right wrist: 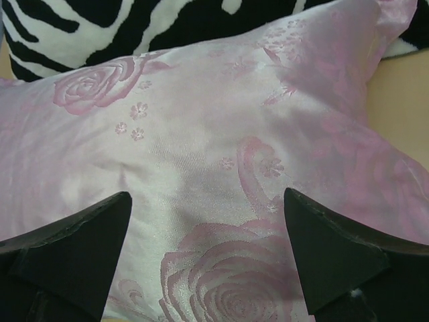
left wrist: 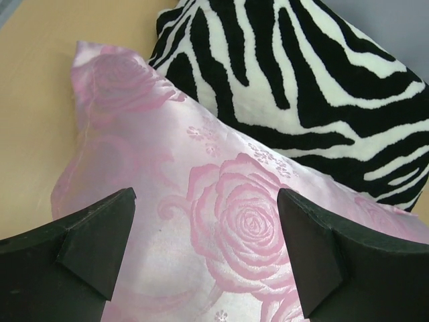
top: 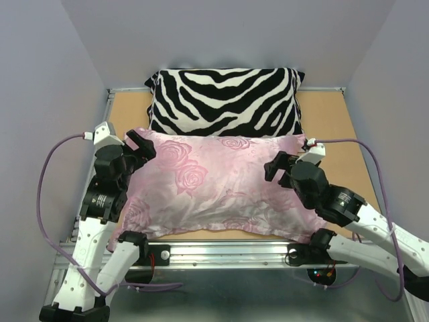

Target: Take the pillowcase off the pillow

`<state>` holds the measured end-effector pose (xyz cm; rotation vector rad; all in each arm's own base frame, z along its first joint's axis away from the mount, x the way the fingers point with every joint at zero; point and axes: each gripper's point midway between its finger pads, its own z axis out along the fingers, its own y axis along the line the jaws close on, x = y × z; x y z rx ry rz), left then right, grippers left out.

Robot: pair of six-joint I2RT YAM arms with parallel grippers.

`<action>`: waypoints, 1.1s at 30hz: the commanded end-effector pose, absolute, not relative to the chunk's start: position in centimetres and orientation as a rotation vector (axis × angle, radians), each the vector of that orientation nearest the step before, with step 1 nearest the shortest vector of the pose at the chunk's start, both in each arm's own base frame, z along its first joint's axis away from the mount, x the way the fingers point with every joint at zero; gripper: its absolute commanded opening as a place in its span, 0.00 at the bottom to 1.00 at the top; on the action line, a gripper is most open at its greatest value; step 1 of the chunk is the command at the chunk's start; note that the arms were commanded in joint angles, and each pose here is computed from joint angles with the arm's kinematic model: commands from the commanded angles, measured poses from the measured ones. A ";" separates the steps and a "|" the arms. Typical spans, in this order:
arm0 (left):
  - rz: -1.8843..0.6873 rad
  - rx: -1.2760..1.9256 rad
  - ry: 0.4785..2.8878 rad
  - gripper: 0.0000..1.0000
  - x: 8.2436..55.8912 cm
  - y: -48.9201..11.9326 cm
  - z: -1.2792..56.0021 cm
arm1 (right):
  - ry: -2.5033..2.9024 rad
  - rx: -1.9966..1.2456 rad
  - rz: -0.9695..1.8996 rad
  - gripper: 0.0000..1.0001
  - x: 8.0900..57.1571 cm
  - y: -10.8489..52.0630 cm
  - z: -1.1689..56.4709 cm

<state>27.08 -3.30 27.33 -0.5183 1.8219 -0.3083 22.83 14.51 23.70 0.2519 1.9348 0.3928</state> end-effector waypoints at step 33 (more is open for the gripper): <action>-0.190 -0.426 2.362 0.99 18.3 -6.0 17.5 | 2.386 0.432 0.416 1.00 15.1 13.0 14.9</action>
